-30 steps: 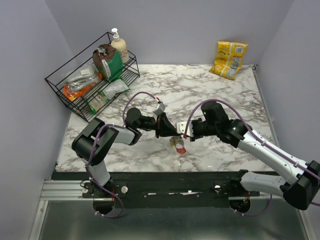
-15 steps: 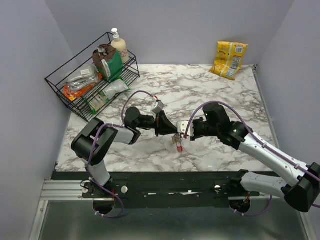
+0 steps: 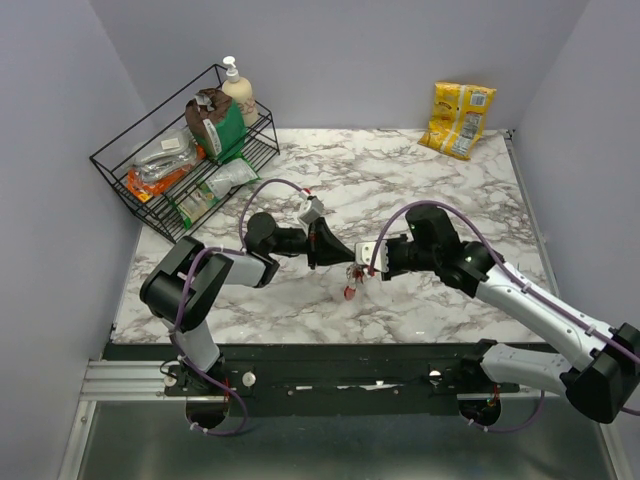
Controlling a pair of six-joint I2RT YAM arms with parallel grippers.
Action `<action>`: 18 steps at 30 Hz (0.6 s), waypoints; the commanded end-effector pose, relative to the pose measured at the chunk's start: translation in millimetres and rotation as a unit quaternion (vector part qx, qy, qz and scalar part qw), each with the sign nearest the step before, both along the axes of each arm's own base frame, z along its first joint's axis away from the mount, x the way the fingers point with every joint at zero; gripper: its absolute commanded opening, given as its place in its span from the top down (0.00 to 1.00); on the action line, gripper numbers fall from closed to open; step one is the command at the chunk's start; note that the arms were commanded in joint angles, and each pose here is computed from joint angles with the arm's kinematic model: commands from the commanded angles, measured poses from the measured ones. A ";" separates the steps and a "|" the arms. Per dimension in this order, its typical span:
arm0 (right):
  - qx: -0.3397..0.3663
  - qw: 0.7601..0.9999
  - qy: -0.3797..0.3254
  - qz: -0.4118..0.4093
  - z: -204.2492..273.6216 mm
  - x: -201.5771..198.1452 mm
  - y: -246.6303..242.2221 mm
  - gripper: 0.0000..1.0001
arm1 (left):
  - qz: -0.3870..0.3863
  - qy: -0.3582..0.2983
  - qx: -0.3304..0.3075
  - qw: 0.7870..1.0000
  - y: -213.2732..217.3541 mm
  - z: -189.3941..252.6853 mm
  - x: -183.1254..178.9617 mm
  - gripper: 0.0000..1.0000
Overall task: Remove the keys from the keyring
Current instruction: Remove the key from the keyring.
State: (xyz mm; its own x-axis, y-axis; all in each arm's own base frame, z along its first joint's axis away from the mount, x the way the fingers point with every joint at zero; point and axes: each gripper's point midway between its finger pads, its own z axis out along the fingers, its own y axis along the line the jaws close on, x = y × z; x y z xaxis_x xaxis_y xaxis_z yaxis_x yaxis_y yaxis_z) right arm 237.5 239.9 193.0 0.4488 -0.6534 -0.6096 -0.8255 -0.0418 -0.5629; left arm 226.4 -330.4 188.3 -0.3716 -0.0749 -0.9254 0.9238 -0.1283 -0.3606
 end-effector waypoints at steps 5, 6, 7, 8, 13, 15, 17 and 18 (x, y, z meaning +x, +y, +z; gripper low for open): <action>-0.039 0.996 0.058 0.047 -26.9 -18.5 1.4 0.99 | 0.024 -0.167 -0.101 0.981 13.2 61.1 -2.7 1.00; -0.044 0.996 0.064 0.052 -31.0 -20.8 3.4 0.99 | 0.025 -0.166 -0.100 0.981 13.3 59.8 -2.6 1.00; -0.045 0.995 0.066 0.053 -31.8 -20.3 5.2 0.99 | 0.025 -0.167 -0.100 0.981 13.3 60.3 -2.7 1.00; -0.045 0.995 0.071 0.055 -33.4 -21.4 6.8 0.99 | 0.027 -0.167 -0.101 0.980 13.9 61.2 -2.3 1.00; -0.045 0.994 0.083 0.062 -35.1 -23.3 18.9 0.99 | 0.030 -0.168 -0.102 0.980 14.4 61.3 -2.4 1.00; -0.046 0.994 0.083 0.062 -37.0 -23.2 21.6 0.99 | 0.029 -0.166 -0.101 0.981 14.2 60.1 -2.3 1.00; -0.045 0.994 0.080 0.057 -37.5 -20.1 24.0 0.99 | 0.028 -0.165 -0.100 0.981 14.1 59.4 -2.4 1.00; -0.046 0.994 0.081 0.054 -40.0 -18.9 23.4 0.99 | 0.028 -0.164 -0.100 0.981 14.0 58.9 -2.2 1.00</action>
